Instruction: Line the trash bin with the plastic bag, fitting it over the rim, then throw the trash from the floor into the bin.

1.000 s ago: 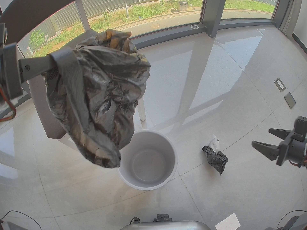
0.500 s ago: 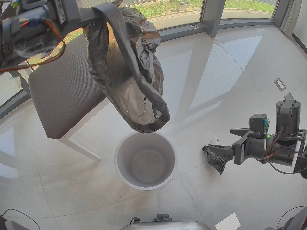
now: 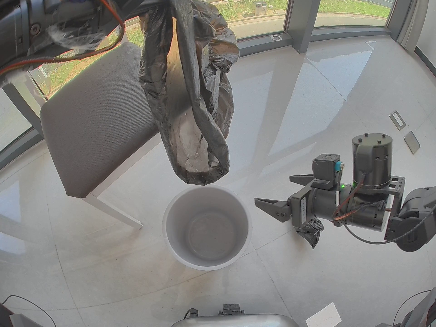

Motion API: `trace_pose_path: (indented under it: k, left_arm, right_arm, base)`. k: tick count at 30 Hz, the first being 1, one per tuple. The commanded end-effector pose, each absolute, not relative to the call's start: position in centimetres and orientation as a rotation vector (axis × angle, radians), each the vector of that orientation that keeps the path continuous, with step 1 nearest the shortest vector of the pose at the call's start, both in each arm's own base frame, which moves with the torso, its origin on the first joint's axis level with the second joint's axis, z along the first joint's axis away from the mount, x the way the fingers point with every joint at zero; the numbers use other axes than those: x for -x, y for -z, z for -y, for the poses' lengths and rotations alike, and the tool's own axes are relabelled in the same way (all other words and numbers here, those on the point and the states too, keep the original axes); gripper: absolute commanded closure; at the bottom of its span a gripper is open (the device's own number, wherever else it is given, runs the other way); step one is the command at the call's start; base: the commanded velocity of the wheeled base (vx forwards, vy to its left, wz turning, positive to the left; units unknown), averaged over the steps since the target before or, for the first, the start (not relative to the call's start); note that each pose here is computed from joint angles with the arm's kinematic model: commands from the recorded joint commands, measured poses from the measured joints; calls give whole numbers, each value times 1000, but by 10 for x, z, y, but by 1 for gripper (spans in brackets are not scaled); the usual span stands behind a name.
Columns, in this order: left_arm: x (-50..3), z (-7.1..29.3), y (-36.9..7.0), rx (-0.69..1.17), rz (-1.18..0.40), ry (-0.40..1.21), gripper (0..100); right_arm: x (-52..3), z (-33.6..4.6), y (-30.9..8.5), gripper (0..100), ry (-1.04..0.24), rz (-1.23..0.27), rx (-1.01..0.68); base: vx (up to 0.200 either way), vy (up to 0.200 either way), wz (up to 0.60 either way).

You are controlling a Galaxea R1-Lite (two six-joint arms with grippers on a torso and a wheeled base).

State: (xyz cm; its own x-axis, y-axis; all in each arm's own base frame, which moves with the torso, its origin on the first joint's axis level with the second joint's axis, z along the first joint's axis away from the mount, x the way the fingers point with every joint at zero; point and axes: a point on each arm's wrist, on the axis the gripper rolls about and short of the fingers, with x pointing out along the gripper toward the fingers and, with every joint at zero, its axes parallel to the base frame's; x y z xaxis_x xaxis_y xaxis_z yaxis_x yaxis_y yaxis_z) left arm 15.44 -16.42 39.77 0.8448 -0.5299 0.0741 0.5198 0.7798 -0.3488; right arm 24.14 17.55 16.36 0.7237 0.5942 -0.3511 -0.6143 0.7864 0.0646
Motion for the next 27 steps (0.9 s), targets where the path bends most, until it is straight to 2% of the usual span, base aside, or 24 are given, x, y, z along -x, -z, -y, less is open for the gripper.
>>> trace_pose_path:
  k: [1, 9, 27]
  left_arm:
    - [-155, 165, -401, 375, -19, 568, 100]
    - [-153, 164, -409, 389, 6, 575, 100]
    - [-140, 168, -415, 407, 17, 633, 100]
  right_arm:
    - [-249, -199, -154, 0, -711, -381, 68]
    - [-264, -228, -157, 0, -700, -364, 7]
    - [-297, -247, -176, 0, -650, -272, -98]
  base:
    - [0, 0, 0]
    - [0, 0, 0]
    - [0, 0, 0]
